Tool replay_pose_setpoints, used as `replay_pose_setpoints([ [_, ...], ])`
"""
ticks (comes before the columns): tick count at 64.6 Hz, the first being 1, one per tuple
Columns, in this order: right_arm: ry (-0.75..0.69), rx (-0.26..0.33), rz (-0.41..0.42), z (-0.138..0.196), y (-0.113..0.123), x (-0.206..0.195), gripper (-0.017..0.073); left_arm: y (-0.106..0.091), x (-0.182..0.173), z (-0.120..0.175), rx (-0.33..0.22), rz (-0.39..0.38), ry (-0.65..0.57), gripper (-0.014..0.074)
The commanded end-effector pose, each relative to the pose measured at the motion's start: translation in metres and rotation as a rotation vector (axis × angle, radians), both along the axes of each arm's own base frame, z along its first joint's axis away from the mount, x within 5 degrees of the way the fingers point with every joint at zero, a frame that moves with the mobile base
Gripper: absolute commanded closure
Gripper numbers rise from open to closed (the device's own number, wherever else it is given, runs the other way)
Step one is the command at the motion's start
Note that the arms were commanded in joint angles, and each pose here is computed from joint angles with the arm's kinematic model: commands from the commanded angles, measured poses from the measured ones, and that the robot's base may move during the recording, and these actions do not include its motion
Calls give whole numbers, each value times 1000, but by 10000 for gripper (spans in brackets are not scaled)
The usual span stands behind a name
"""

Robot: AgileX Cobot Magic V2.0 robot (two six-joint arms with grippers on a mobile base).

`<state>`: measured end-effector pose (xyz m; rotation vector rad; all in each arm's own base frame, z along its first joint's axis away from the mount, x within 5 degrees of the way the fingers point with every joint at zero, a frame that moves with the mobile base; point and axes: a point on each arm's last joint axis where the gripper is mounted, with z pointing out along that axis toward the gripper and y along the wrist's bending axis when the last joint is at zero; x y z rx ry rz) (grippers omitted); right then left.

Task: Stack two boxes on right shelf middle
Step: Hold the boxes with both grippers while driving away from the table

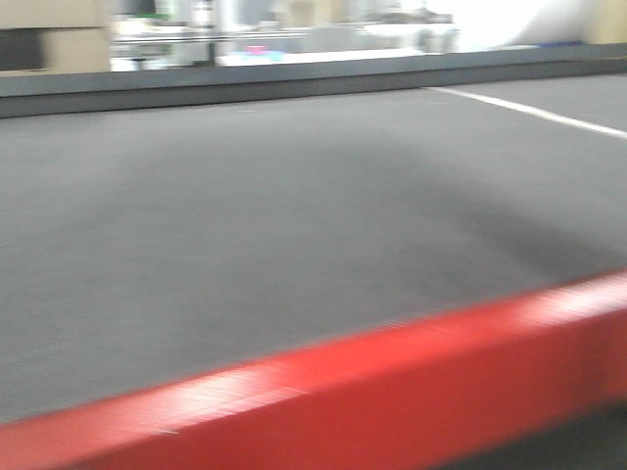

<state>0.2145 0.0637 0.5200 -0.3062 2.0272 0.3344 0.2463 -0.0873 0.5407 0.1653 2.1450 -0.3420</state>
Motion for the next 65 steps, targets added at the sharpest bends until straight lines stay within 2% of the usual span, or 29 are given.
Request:
replay_pose_setpoints([
  [1,-70,-26,-24,9,-5,-3,712,5,-5,13,-17,23,-90,705],
  [65,-70,-26,-24,9,-5,-3,712,5,-5,13,-17,23,-90,705],
])
